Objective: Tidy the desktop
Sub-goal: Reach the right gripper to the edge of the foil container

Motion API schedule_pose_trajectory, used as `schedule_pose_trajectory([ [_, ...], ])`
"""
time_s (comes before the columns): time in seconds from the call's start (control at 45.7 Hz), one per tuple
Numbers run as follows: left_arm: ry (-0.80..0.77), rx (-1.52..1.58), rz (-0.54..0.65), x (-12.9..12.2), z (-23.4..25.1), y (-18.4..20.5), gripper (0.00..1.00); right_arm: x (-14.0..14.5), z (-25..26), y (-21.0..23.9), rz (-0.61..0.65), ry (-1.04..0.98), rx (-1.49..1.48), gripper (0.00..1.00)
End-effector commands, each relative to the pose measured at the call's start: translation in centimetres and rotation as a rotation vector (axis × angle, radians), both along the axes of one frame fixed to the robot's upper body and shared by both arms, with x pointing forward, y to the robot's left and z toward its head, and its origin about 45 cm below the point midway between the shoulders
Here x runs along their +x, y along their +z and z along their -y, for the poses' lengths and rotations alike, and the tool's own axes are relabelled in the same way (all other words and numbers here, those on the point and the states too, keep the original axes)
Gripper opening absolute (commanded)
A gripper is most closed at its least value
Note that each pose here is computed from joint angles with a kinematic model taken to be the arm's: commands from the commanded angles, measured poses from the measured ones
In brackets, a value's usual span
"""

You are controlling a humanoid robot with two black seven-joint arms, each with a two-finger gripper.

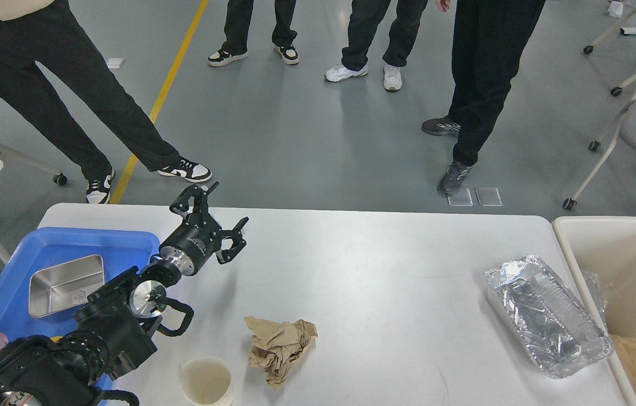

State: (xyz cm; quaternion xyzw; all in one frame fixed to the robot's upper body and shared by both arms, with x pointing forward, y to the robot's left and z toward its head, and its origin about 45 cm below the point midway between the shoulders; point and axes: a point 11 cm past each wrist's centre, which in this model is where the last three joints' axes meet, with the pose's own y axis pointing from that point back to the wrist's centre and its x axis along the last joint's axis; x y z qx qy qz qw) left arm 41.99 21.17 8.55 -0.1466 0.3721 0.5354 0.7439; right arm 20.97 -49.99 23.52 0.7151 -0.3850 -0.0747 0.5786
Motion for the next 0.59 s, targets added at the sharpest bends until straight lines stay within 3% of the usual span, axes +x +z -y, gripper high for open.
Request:
schedule_pose_trajectory([
  [0.0,0.005,0.001,-0.009,-0.5,-0.1,-0.5,0.96,0.1,-0.4,-2.8,-0.028,-0.032,0.039,1.0],
  [0.284,0.006,0.003,-0.016,-0.7,-0.3,-0.9,0.96,1.9,-1.7,-10.0,-0.037,-0.146,0.131,1.0],
  [0.569,0.018,0.015,-0.012,-0.6,-1.4,-0.7,0.96,3.4,-3.1,-14.1,-0.042,-0.189,0.157,1.0],
])
